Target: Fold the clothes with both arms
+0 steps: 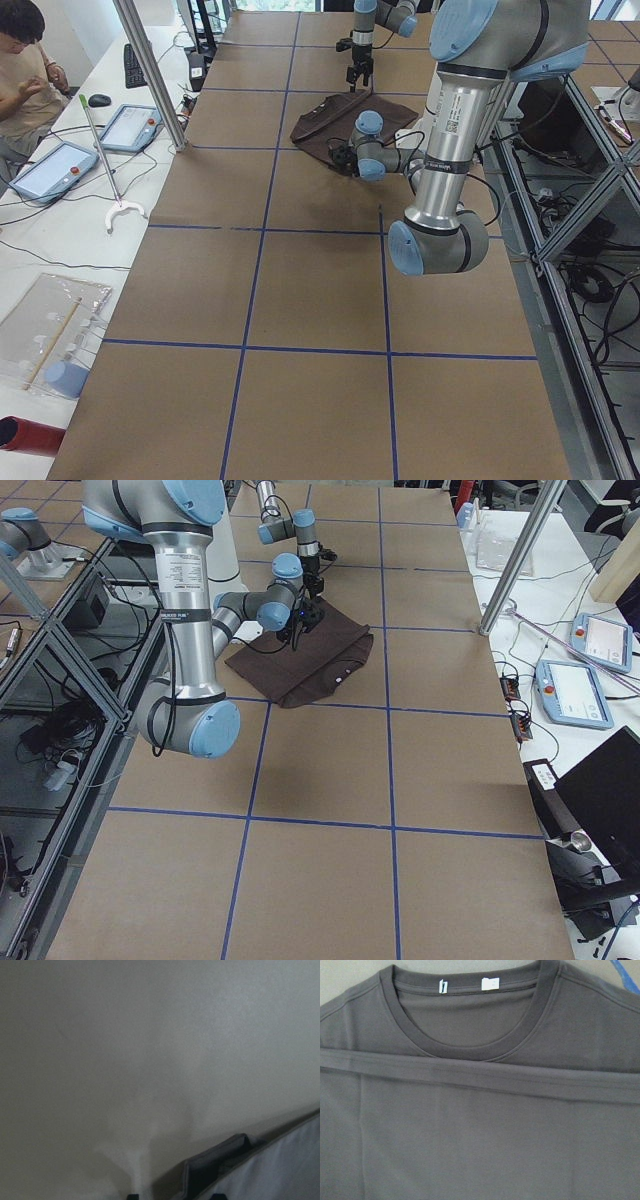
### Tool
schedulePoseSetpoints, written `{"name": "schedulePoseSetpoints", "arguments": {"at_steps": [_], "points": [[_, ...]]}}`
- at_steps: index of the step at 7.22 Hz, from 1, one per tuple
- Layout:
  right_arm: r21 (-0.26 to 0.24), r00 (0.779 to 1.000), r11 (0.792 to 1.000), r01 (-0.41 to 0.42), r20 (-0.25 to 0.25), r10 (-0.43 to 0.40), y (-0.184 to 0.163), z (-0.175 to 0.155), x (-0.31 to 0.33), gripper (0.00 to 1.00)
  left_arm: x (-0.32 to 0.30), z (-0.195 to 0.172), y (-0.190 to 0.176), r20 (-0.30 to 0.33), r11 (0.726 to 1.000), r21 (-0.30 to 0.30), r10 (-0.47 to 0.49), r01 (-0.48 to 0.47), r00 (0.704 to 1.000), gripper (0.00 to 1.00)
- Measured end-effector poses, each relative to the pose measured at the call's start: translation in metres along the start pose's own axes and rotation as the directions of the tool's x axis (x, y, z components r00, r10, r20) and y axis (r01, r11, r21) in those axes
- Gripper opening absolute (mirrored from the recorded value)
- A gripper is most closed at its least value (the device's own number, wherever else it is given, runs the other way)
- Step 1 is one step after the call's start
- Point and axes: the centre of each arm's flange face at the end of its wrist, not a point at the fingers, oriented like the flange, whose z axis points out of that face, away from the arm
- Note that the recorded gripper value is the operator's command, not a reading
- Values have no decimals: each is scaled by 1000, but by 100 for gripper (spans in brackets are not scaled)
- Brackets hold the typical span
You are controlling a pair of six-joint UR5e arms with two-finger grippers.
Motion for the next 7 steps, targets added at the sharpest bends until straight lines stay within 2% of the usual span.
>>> {"name": "schedulePoseSetpoints", "arguments": {"at_steps": [3,5,7], "points": [[1,1000,1000,-1,-5,1,0,3,0,100,2,0,3,-6,1000,6,-20,20,1000,0],[5,1000,1000,-1,-3,1,0,4,-1,100,2,-1,-2,23,999,34,-14,13,1000,0],[6,1000,1000,-4,-2,4,0,6,-3,100,11,-7,-20,35,997,70,40,-43,999,0]]}}
